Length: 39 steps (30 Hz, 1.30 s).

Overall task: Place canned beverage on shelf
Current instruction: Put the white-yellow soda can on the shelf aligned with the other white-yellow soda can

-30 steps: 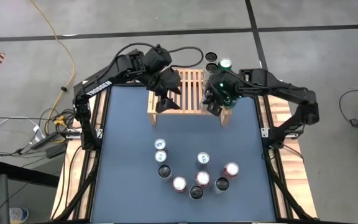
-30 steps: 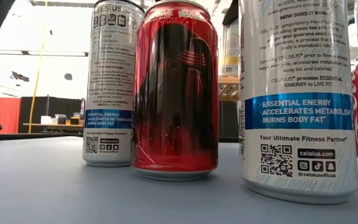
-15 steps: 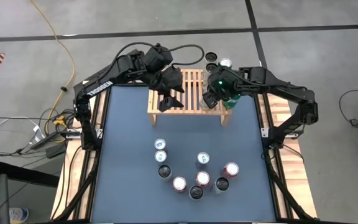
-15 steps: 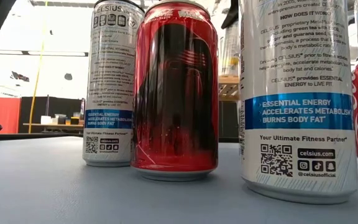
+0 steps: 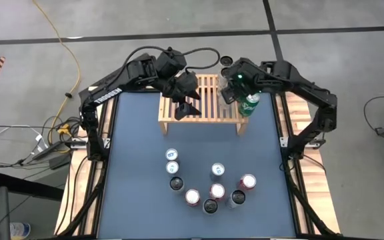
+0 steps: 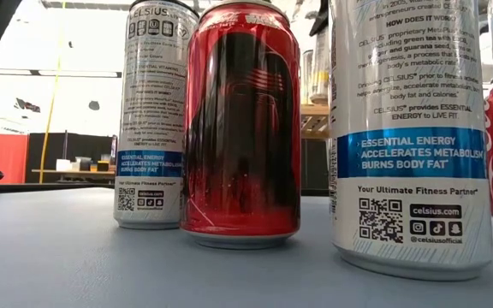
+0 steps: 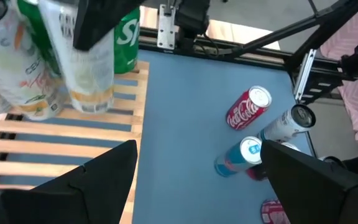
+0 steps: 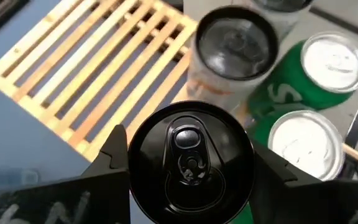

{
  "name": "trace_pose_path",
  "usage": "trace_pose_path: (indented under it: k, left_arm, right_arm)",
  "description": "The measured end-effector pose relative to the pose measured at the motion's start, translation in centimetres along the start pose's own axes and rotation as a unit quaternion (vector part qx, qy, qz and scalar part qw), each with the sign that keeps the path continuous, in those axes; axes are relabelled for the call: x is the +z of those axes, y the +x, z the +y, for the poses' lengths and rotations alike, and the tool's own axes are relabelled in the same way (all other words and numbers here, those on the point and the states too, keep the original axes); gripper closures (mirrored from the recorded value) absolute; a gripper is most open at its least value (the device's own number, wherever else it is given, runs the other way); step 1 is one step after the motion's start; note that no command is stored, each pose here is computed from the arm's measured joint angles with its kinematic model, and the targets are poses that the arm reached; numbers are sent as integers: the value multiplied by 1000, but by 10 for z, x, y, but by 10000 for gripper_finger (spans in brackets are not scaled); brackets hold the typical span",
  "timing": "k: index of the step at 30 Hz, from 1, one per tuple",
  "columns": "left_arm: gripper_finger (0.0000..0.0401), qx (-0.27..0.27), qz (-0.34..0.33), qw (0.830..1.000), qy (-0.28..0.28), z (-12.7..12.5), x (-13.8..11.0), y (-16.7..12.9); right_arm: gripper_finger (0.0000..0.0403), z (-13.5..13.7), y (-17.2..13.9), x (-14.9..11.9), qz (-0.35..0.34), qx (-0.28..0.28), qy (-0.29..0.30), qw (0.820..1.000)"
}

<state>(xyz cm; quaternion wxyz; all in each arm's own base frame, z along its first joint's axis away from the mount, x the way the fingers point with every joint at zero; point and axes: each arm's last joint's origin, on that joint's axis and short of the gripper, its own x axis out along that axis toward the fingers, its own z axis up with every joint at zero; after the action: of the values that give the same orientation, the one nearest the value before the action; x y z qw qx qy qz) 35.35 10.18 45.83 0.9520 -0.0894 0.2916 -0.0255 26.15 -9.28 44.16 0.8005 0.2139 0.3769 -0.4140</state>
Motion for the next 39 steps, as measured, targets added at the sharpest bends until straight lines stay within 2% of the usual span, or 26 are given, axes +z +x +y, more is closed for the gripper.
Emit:
trace_pose_path:
  k: [6,11,39]
  left_arm:
    - [72,-1,-1,1000,2,-1,0,0]
    - [72,-1,-1,1000,2,-1,0,0]
    - [72,-5,-1,1000,7,-1,0,0]
  right_arm:
    - [236,16,18,3,59,-25,-25,998]
    - [236,27,29,6,62,-29,-30,997]
    - [236,18,25,7,59,-46,-2,997]
